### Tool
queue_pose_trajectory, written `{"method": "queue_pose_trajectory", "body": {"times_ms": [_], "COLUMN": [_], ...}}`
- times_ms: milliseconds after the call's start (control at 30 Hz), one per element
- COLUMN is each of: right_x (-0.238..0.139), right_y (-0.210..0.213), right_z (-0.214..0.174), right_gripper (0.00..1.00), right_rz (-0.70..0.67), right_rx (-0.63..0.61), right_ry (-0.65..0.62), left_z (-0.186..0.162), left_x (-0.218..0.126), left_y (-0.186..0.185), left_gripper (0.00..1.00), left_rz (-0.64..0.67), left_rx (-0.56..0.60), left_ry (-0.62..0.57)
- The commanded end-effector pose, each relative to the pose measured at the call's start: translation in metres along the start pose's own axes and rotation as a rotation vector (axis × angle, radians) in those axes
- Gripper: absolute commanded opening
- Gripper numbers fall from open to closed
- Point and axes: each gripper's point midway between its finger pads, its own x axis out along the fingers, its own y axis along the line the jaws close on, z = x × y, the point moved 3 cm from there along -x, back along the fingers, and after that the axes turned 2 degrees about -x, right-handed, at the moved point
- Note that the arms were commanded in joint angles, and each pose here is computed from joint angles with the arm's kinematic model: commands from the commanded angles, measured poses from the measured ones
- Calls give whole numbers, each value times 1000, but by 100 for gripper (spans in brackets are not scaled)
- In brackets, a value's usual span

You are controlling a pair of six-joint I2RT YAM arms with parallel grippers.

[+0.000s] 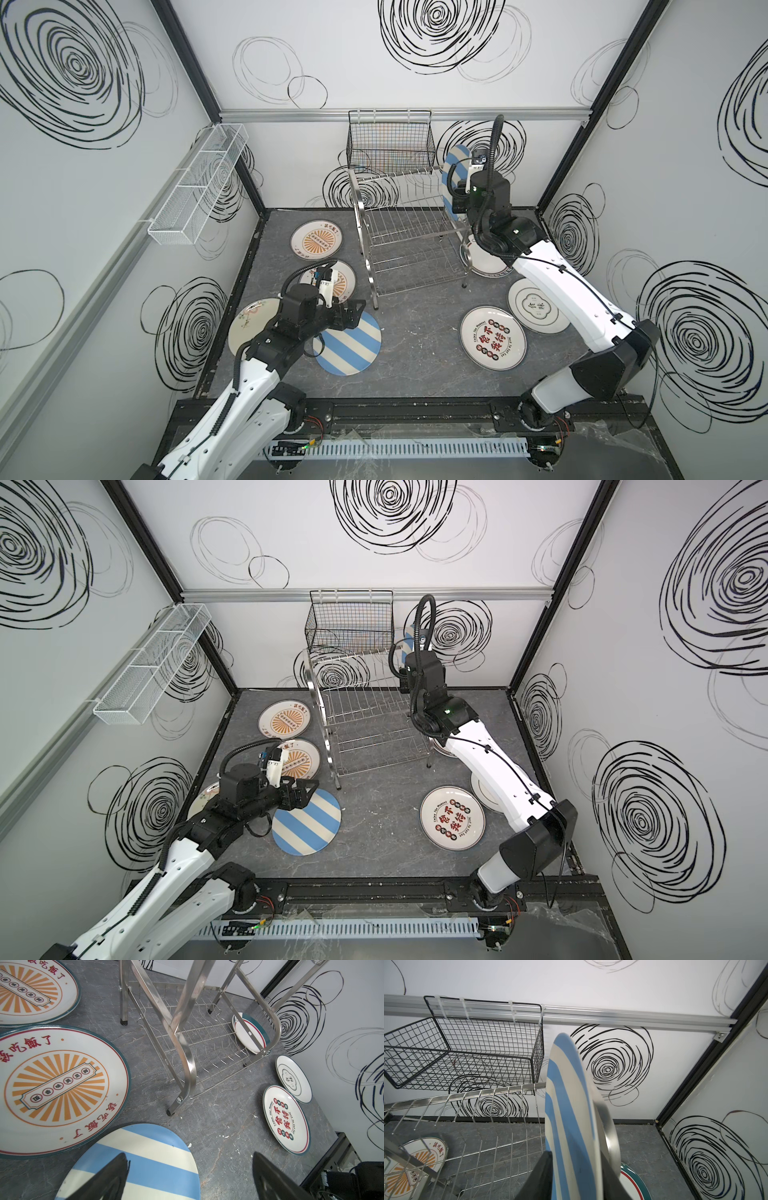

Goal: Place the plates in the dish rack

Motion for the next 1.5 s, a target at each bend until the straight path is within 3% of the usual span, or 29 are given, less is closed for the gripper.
{"method": "queue_pose_trajectory", "body": {"times_ms": [0, 333, 733, 1100, 1467], "right_x": [-12, -11, -4, -21, -9], "right_y": [-7, -3, 0, 0, 13], "right_z": [12, 9, 12, 71, 60], "right_gripper": [37, 33, 0, 0, 0], "right_rz": [4, 31, 16, 38, 69], "right_rx": [9, 2, -14, -1, -4], "right_ry": [-21, -4, -5, -116, -112], "left_z": [8, 8, 7, 7, 6], "left_x": [-1, -1, 1, 2, 2], "left_y": [-2, -3, -2, -2, -1], "left_gripper": [96, 96, 96, 96, 96], "left_rz": [-19, -20, -18, -17, -11], "left_rx": [22, 21, 20, 18, 19], "left_ry": [-45, -44, -35, -31, -30]}}
